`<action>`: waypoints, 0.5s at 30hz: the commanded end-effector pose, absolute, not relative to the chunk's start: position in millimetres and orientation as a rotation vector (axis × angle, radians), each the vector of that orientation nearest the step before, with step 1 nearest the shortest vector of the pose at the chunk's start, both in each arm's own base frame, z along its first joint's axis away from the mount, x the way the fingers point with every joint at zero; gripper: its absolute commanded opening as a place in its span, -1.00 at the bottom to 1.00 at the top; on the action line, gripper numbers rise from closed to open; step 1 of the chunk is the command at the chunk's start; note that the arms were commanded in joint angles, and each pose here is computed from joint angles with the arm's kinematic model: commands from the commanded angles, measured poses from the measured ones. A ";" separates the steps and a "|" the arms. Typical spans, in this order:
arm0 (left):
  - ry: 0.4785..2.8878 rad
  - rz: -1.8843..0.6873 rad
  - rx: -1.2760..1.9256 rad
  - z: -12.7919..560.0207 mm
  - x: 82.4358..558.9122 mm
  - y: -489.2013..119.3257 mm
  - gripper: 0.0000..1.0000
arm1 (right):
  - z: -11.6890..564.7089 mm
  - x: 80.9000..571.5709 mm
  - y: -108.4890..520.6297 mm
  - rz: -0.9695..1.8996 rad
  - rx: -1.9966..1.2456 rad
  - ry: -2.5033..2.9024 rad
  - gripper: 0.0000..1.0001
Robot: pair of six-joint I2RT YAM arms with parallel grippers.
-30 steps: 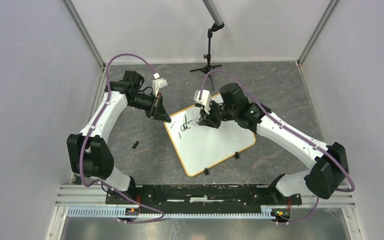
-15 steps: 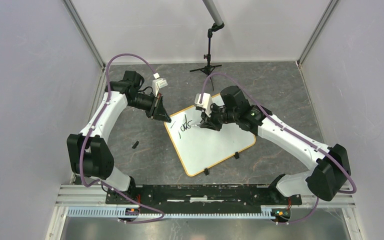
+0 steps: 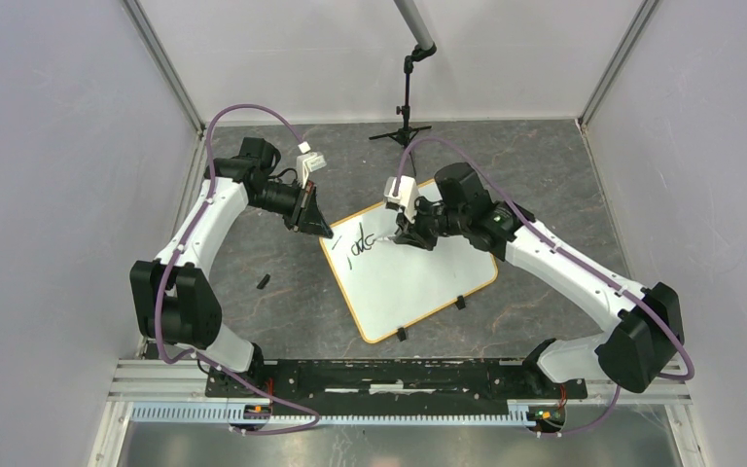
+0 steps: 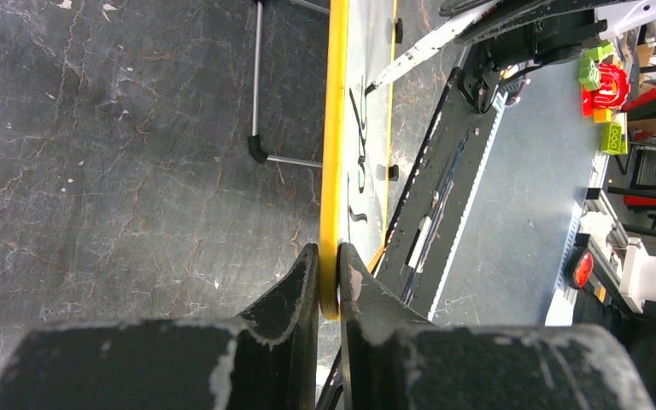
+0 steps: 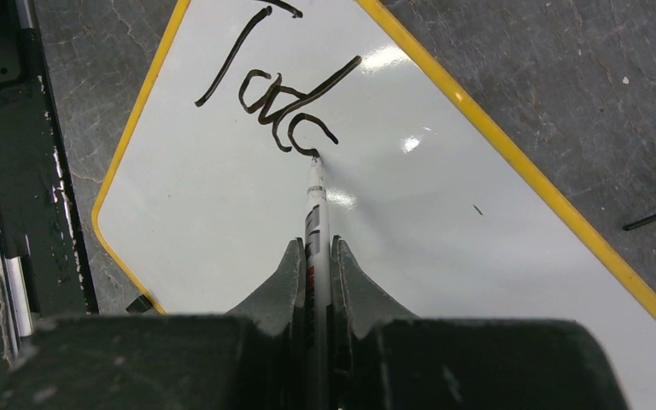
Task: Write a sentence on the whiteboard
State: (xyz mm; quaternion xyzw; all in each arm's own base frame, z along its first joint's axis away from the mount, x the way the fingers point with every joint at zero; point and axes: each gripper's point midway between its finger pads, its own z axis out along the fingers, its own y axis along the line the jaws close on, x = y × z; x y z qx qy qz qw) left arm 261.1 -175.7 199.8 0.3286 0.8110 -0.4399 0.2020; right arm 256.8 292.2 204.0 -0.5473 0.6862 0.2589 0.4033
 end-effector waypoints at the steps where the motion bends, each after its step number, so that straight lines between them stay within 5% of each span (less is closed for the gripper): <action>1: 2.245 -1.261 0.911 203.3 260.5 -179.4 -0.95 | 229.4 281.4 290.3 0.566 -1.316 1.690 -1.00; 15: 2.244 -1.256 0.912 204.0 260.0 -179.1 -0.95 | 225.7 279.4 292.1 0.588 -1.322 1.702 -1.00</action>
